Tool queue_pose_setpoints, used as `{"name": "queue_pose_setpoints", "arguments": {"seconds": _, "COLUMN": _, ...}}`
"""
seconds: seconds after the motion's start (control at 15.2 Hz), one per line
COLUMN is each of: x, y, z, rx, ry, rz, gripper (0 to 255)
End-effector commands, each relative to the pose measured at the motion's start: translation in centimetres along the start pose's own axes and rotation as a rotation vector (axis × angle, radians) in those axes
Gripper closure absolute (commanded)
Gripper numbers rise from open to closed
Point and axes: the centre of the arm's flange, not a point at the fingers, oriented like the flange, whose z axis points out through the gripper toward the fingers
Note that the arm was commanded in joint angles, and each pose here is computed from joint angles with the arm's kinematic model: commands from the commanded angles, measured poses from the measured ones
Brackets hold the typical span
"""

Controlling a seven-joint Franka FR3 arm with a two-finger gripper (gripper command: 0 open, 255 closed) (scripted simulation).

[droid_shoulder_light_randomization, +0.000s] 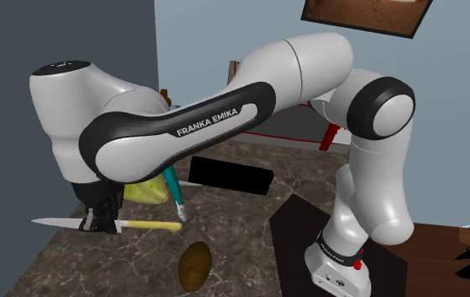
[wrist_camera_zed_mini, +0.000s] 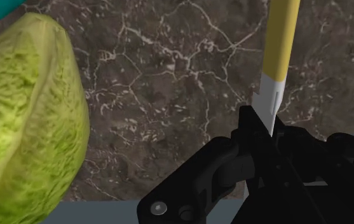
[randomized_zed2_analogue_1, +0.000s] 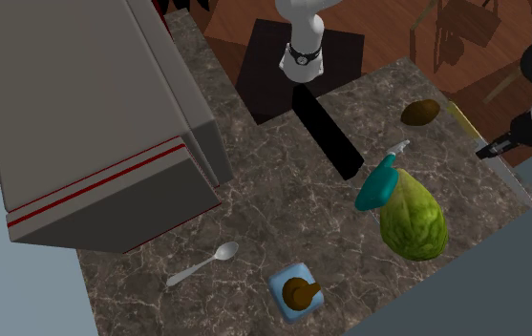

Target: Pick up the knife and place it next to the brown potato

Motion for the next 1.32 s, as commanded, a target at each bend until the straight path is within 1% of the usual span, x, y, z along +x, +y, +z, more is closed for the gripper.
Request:
{"name": "queue_pose_setpoints", "arguments": {"seconds": 0.0, "x": -0.1, "y": 0.0, "z": 1.0, "rx": 0.000, "ry": 0.000, "rz": 0.000, "gripper": 255}}
{"name": "queue_pose_setpoints", "arguments": {"seconds": 1.06, "x": 0.1, "y": 0.0, "z": 9.5, "rx": 0.000, "ry": 0.000, "rz": 0.000, "gripper": 255}}
{"name": "queue_pose_setpoints", "arguments": {"seconds": 1.25, "x": 0.1, "y": 0.0, "z": 9.6, "rx": 0.000, "ry": 0.000, "rz": 0.000, "gripper": 255}}
